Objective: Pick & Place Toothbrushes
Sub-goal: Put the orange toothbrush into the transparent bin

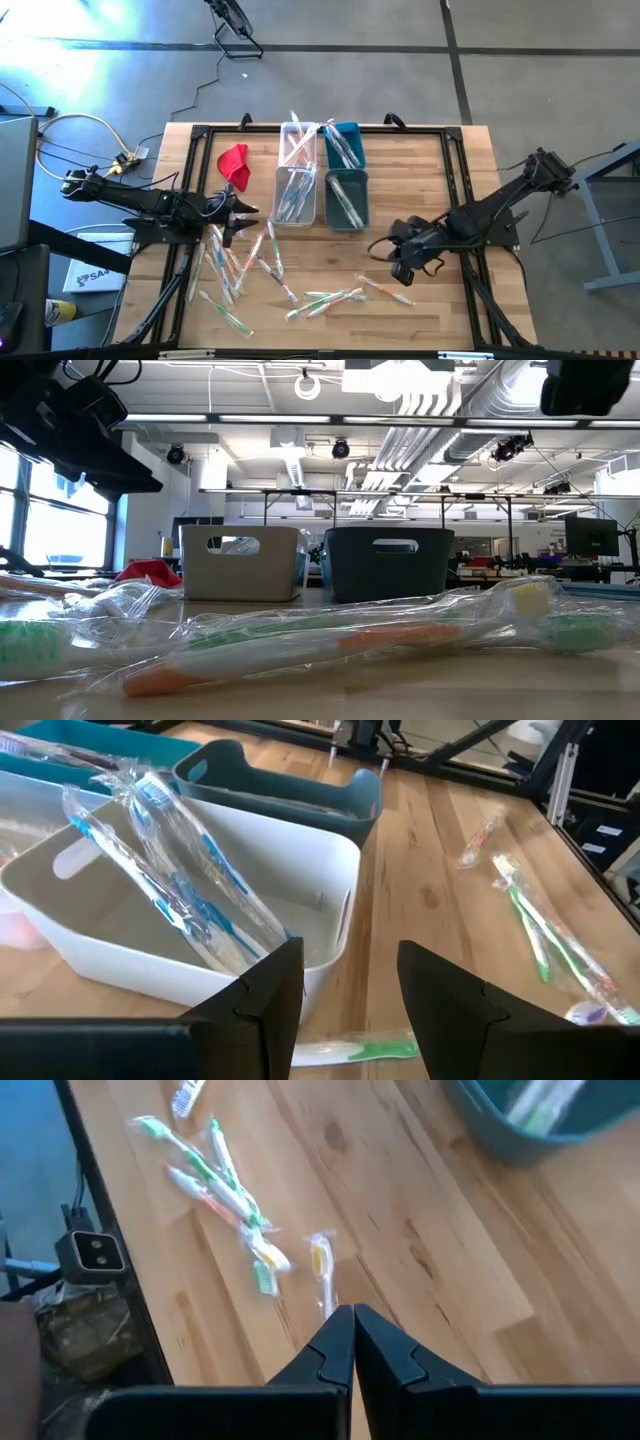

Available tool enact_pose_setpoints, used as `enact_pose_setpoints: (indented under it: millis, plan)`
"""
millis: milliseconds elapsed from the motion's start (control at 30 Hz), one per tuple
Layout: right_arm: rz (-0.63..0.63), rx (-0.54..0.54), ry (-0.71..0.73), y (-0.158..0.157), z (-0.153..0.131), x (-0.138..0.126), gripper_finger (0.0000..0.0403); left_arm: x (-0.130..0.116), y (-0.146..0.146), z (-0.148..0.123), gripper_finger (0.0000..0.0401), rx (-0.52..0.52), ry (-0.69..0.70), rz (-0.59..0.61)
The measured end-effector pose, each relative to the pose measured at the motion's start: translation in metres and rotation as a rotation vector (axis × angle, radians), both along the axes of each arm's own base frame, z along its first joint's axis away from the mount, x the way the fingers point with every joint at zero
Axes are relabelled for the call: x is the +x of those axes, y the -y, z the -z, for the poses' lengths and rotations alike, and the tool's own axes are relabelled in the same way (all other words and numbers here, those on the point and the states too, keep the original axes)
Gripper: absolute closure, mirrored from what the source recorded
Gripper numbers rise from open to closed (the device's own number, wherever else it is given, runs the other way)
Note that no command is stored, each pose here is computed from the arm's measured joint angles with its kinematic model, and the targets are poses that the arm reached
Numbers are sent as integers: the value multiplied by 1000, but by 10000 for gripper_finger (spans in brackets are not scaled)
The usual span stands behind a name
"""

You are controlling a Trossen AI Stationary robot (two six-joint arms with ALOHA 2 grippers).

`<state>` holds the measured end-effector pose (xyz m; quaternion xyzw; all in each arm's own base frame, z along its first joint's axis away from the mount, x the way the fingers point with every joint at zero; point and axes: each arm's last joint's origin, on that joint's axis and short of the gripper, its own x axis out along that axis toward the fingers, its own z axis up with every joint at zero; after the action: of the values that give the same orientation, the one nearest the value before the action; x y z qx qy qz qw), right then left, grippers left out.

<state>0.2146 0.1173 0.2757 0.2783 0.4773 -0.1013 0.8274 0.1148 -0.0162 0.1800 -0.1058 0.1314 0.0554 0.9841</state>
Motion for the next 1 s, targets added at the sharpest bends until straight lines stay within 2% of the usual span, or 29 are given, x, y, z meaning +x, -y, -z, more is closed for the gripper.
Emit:
enact_pose_setpoints:
  millis: [233,400,733,1000]
  plan:
    - [47,8,-19,-14,1,-12,399,2,0,-10,242,126,91,33]
    - [88,9,-27,-22,2,-20,399,3,1,-17,242,166,164,38]
    - [113,28,-67,-32,5,-30,399,3,1,-19,242,151,179,35]
    - [83,2,-180,-47,31,-19,399,3,1,-17,242,19,173,12]
